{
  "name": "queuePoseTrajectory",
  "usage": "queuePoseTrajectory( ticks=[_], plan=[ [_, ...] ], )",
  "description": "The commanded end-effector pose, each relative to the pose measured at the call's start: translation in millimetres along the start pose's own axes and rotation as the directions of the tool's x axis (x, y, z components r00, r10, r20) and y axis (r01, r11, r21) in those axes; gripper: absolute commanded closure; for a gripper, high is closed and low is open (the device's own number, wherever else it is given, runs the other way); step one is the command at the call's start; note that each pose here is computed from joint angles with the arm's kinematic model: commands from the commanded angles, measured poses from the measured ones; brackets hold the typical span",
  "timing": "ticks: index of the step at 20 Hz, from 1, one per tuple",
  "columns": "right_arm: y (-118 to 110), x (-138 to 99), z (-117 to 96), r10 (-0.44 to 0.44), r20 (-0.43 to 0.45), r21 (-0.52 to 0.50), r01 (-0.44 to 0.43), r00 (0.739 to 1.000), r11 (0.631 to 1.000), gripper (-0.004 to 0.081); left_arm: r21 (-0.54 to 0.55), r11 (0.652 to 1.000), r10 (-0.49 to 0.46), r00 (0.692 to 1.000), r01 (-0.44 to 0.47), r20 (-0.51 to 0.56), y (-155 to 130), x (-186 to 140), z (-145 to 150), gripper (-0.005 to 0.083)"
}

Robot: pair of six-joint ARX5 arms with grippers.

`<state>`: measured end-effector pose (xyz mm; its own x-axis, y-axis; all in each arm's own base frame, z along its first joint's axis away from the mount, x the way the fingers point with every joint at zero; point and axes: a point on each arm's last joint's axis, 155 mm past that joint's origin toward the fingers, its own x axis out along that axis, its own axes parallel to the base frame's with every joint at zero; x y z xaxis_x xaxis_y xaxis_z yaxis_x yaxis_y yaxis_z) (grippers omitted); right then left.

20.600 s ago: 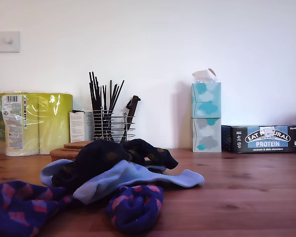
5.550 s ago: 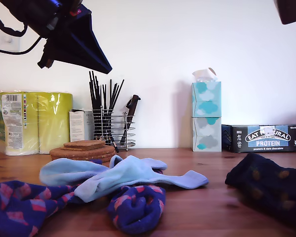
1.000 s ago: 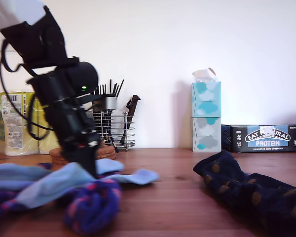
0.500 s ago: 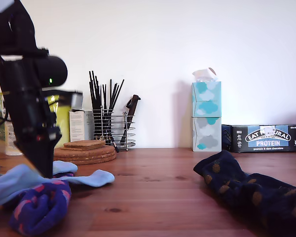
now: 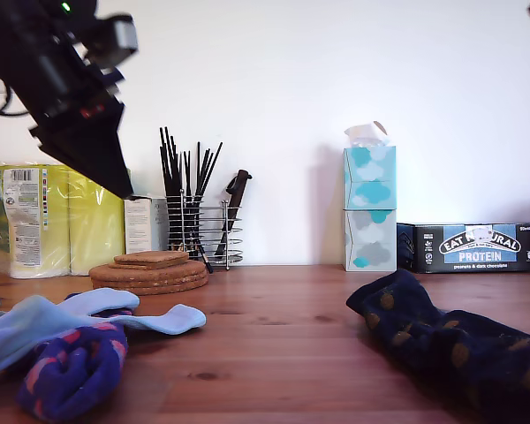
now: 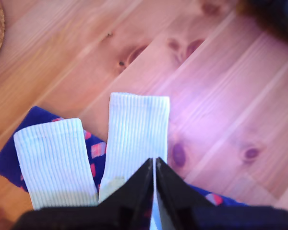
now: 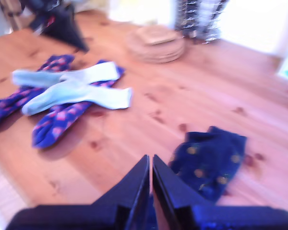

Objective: Pair up the socks based on colour and pattern, by placing each sock on top of its pair

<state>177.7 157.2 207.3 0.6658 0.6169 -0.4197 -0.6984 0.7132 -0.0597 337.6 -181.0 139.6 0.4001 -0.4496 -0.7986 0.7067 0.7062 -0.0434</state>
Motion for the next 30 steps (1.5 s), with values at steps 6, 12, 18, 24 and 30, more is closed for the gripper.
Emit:
queuePoseTrajectory(
  ticks=[6, 12, 18, 24, 30],
  plan=[
    [38.4, 10.5, -13.1, 0.21, -0.048, 0.0, -0.21, 0.977, 0.978, 0.0784, -0.097, 0.995, 0.038, 0.998, -0.033, 0.051, -13.6, -20.2, -54.8, 0.0795],
    [37.9, 11.0, -10.1, 0.208, -0.037, -0.021, -0.209, 0.977, 0.978, 0.0784, -0.31, 0.948, 0.047, 0.995, -0.071, -0.084, -13.4, -13.4, -89.8, 0.0399],
    [37.8, 11.3, -9.1, 0.208, -0.033, -0.022, -0.208, 0.978, 0.978, 0.0783, -0.378, 0.914, 0.065, 0.971, -0.15, -0.228, 0.7, 30.4, -113.6, 0.0173],
    [37.7, 12.5, -9.3, 0.208, -0.036, -0.021, -0.208, 0.978, 0.978, 0.0783, -0.384, 0.901, 0.077, 0.946, -0.201, -0.314, 6.6, 47.7, -128.6, 0.0395],
    [37.6, 13.7, -9.3, 0.208, -0.038, -0.021, -0.209, 0.977, 0.978, 0.0783, -0.405, 0.9, 0.034, 0.951, -0.163, -0.307, 1.0, 52.1, -123.8, 0.0795]
  ],
)
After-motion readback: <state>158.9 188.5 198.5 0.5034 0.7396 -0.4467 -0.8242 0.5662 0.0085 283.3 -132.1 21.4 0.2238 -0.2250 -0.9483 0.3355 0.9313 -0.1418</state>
